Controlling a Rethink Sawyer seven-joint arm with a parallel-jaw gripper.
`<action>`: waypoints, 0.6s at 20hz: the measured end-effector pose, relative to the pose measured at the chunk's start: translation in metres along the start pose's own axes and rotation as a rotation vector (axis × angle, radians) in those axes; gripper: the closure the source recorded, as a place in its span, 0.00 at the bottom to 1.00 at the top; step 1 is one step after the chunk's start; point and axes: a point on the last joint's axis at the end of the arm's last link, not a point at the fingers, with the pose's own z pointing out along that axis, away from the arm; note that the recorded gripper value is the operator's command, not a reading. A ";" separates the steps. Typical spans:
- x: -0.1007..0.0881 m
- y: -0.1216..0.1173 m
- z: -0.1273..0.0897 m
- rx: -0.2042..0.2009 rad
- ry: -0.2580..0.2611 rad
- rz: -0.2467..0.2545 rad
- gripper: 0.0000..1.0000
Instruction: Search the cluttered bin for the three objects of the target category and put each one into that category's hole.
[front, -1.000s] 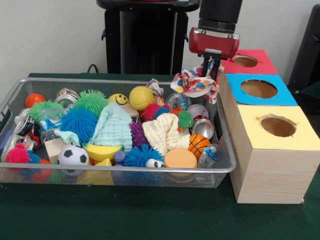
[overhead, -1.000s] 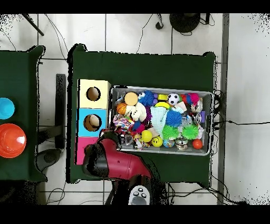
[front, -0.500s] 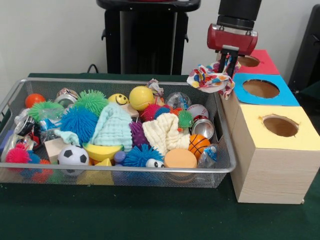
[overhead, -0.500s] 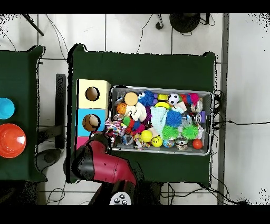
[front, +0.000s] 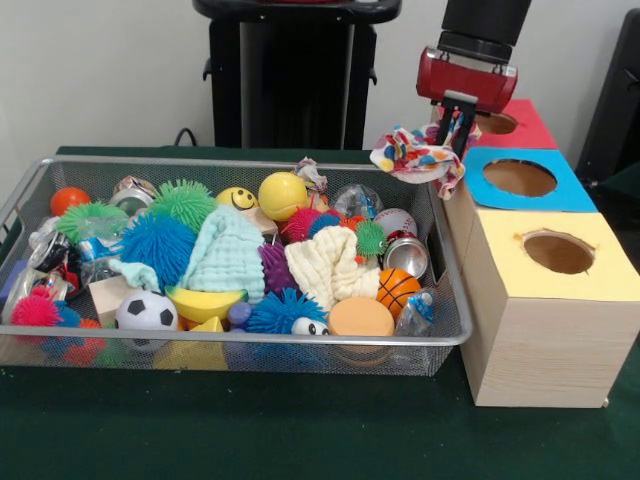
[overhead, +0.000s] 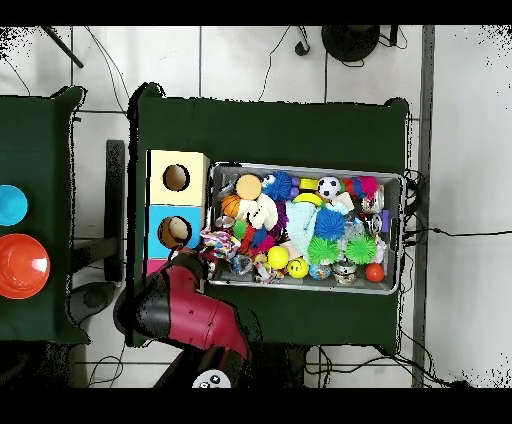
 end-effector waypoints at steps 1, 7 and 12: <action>0.000 0.000 0.001 0.006 0.001 0.002 1.00; -0.001 0.003 -0.003 0.024 0.015 -0.003 1.00; -0.003 0.000 -0.011 0.033 0.061 -0.004 1.00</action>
